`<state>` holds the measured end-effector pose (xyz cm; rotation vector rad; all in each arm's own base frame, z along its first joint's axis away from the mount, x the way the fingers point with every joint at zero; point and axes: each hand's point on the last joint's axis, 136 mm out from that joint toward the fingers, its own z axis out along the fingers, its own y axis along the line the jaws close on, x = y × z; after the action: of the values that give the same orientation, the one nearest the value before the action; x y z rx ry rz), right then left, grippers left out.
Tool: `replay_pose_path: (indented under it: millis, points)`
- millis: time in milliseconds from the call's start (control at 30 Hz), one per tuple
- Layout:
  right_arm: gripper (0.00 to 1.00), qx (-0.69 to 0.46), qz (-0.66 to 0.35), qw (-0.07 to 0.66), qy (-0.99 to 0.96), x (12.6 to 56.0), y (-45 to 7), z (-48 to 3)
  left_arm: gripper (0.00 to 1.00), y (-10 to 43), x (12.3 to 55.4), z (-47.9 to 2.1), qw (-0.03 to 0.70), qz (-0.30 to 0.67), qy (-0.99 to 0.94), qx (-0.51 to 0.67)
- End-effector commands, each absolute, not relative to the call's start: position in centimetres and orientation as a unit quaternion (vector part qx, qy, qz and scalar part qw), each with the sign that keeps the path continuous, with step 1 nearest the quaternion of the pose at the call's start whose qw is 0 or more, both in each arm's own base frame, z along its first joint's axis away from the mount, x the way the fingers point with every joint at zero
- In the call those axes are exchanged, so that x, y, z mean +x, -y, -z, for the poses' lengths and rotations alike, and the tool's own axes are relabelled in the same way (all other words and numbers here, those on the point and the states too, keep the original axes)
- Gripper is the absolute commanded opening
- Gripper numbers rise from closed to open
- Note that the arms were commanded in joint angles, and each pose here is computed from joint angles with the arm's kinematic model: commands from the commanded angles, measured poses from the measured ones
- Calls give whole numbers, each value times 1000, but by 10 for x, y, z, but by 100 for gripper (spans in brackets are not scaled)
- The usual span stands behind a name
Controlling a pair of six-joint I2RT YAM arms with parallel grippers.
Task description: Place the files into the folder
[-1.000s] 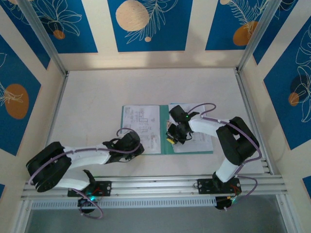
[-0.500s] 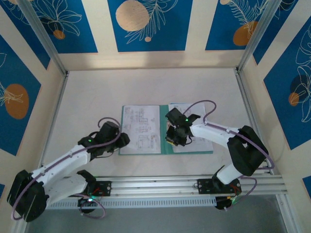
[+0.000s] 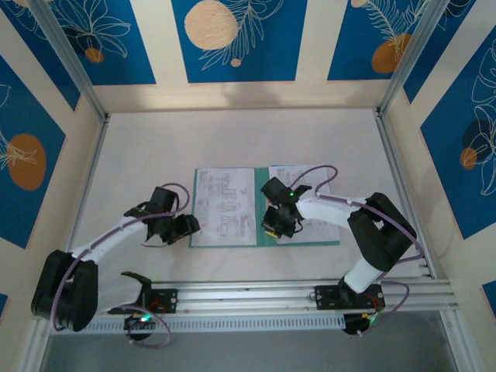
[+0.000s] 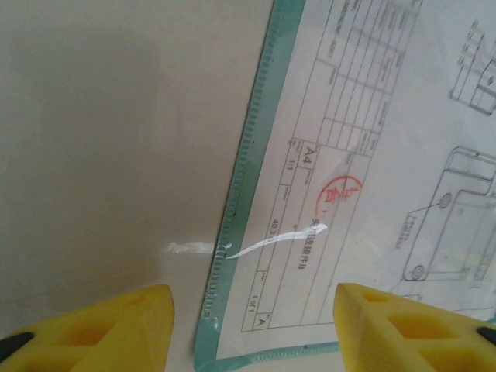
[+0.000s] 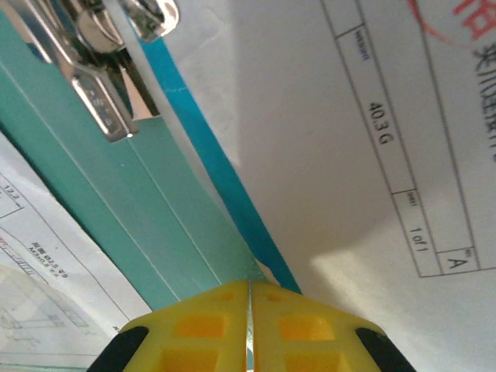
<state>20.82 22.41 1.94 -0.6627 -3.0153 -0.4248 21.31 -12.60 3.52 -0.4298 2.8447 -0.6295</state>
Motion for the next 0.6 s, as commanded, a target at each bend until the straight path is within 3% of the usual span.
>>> replay_pose_path:
  millis: [0,200,567]
  points:
    - [11,-218,136,23,966,205,-229,-19,56,133,222,-39,110,233,-958,-123]
    - [11,-231,114,48,965,202,-219,-1,56,143,222,-33,103,260,-954,-111]
    - [11,-238,85,72,965,195,-207,10,56,123,180,-28,54,195,-968,-146]
